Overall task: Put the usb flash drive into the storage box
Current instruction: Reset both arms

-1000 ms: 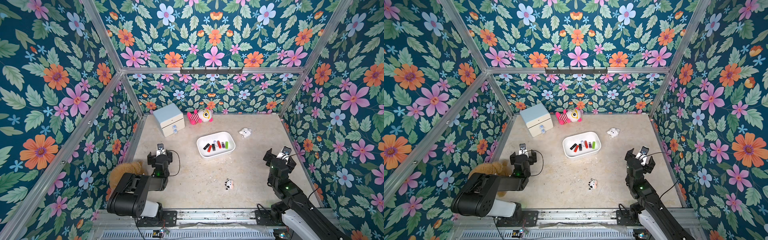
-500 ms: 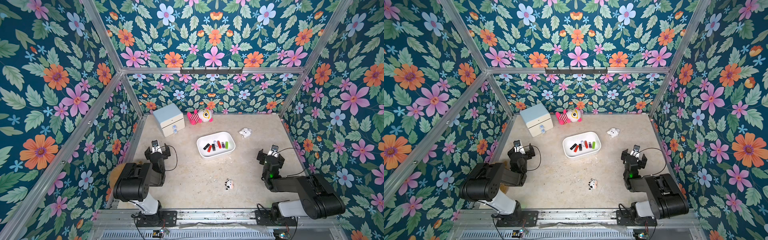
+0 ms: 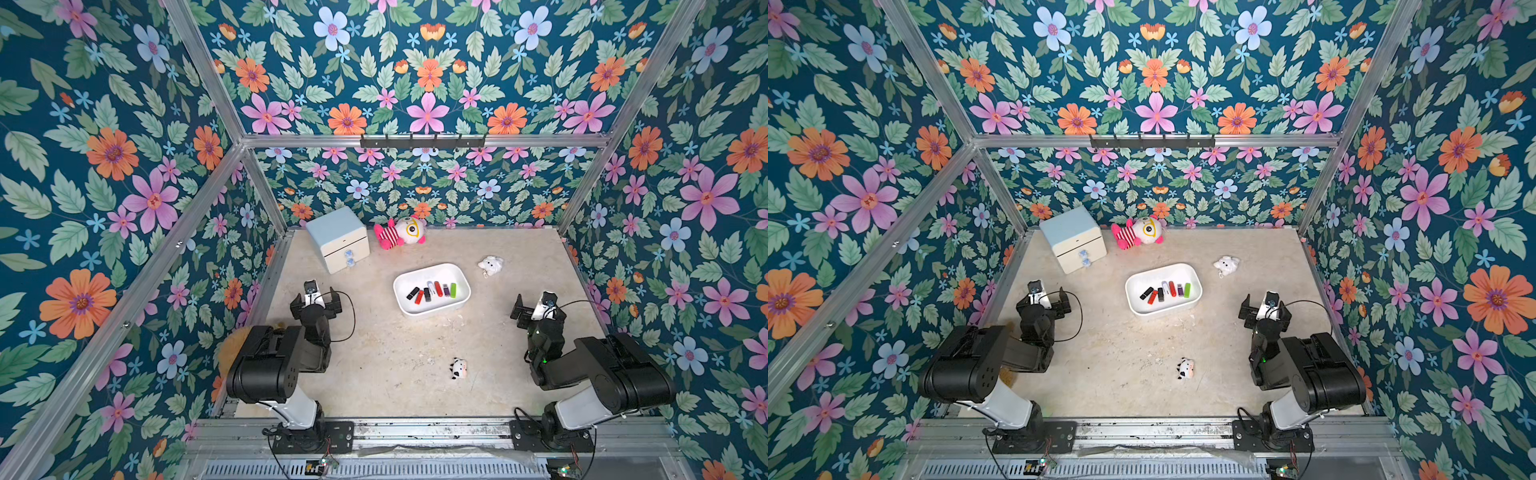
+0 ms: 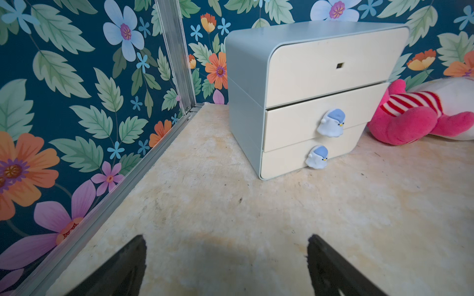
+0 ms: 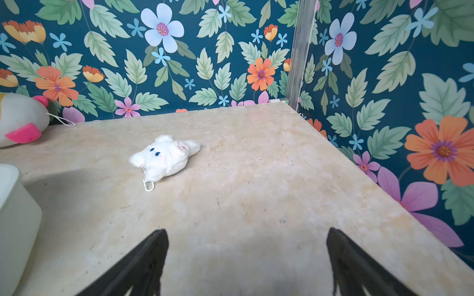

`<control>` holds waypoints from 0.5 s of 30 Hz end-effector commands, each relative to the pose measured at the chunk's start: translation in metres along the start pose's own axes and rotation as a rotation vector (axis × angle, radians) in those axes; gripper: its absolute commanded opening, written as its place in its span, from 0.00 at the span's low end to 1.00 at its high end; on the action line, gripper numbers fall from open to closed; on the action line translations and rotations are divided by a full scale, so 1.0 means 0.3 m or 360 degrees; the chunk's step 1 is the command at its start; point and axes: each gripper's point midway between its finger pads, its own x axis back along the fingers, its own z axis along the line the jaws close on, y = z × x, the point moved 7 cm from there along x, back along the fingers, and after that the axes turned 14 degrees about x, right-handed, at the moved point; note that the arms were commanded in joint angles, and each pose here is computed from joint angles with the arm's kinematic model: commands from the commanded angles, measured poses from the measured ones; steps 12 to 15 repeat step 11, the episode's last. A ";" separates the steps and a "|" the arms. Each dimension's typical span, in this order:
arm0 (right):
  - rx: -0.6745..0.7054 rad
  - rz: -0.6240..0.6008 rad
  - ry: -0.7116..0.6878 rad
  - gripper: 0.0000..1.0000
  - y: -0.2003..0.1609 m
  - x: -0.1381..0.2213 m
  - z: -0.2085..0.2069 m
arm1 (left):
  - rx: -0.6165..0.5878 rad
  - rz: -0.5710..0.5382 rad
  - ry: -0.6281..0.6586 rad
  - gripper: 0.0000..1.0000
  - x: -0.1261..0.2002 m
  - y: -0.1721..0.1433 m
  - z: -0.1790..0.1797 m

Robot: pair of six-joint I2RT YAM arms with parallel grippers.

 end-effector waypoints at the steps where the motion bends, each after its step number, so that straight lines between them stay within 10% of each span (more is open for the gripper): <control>1: -0.0013 -0.0043 0.0002 0.99 0.023 -0.003 0.000 | 0.0025 -0.0021 -0.0001 0.99 -0.002 0.010 -0.001; 15: -0.0027 -0.0003 0.0035 0.99 0.023 -0.023 -0.001 | 0.0024 -0.0020 -0.0001 0.99 -0.002 0.010 -0.001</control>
